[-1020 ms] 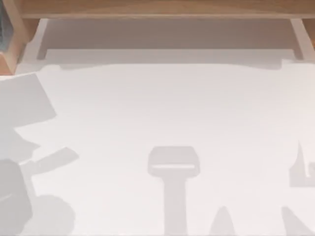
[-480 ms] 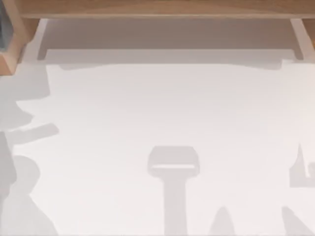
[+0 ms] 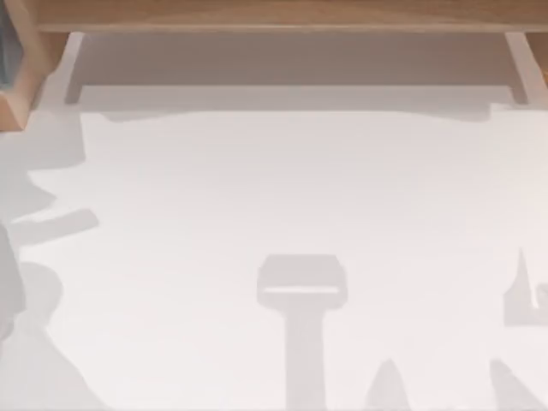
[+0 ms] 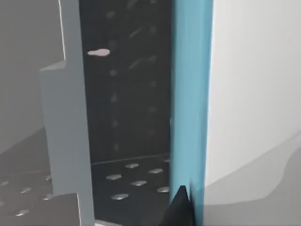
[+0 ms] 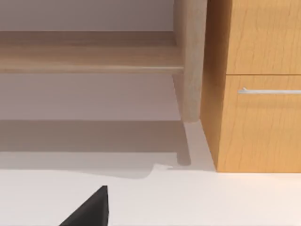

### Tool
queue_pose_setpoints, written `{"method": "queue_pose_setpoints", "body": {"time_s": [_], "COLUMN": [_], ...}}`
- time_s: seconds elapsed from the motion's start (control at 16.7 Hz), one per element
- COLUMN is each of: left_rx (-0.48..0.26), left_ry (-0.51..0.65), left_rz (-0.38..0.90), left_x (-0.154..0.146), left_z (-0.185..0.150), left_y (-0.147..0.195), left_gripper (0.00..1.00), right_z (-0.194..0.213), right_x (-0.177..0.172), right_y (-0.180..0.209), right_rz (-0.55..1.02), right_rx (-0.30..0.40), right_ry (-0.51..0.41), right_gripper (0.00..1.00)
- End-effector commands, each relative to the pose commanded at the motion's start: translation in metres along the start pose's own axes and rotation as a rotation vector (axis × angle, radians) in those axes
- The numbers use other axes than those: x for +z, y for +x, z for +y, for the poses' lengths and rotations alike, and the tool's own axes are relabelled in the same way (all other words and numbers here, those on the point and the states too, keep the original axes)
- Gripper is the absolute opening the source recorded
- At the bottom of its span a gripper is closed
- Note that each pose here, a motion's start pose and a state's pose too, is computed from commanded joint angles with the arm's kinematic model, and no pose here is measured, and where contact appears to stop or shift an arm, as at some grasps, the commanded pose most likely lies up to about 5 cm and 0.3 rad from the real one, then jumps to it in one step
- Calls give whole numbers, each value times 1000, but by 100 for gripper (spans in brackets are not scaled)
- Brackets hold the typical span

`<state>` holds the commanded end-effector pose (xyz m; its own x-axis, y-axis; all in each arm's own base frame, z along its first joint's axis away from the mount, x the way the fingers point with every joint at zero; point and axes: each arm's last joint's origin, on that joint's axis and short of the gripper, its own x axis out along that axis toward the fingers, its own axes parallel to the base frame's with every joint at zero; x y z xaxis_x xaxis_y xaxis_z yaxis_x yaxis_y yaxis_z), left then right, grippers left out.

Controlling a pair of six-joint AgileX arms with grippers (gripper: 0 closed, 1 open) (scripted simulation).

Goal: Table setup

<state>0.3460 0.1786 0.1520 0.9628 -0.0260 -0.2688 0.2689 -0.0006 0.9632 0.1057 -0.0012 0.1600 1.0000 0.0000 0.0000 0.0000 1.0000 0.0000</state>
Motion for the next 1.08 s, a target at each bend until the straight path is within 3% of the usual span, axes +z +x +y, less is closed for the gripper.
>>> {"method": "queue_pose_setpoints", "body": {"time_s": [0.72, 1.08], "left_rx": [3, 3], "left_ry": [2, 2], "left_rz": [-6, -6], "left_x": [1, 1], "left_z": [4, 4], "left_y": [31, 31], "left_gripper": [0, 45], "right_z": [0, 0], "right_x": [0, 0], "right_y": [0, 0], "right_rz": [0, 0], "right_rx": [0, 0], "right_ry": [0, 0], "right_gripper": [100, 100]}}
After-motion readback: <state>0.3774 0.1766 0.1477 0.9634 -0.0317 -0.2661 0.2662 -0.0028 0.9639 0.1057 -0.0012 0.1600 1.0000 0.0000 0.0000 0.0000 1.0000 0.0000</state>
